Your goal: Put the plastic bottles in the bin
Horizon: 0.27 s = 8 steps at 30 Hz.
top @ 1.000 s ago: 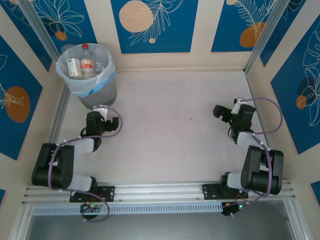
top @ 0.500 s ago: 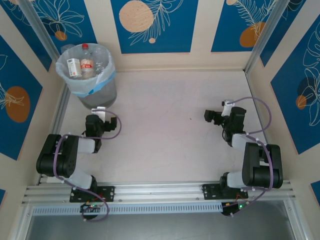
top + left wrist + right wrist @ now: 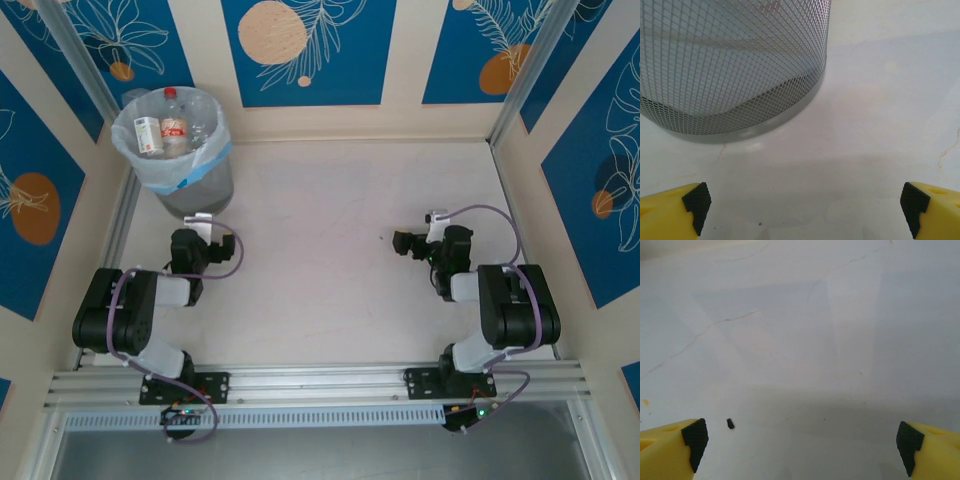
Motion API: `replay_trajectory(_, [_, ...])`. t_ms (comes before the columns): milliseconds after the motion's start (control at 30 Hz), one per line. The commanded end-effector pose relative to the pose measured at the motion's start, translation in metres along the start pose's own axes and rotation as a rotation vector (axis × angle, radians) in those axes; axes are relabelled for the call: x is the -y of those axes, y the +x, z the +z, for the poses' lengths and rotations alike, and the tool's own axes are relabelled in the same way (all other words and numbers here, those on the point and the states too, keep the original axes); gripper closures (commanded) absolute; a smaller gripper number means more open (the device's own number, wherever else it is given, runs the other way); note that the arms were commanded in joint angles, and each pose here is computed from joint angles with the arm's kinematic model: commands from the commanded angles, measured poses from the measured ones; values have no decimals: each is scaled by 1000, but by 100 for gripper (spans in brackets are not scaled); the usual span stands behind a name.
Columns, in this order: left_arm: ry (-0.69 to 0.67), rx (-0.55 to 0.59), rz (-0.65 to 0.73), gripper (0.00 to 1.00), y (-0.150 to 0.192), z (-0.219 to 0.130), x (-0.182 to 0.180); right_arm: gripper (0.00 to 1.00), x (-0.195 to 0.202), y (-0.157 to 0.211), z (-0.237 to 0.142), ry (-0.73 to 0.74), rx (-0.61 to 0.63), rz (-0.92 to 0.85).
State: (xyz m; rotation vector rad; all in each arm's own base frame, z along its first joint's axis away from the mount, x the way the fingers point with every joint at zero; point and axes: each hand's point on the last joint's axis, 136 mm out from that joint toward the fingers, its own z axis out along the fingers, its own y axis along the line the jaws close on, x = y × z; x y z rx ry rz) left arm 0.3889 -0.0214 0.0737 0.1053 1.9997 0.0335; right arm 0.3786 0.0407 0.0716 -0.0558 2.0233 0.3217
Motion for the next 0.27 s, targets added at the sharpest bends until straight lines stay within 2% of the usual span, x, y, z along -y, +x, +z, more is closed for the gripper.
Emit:
replay_trajectory(0, [22,44,8,1,-16,1,2,1,6,-29,4,45,79,-46])
replay_trajectory(233, [24,43,6,1,-16,1,2,1,6,-28,4,43,71,-45])
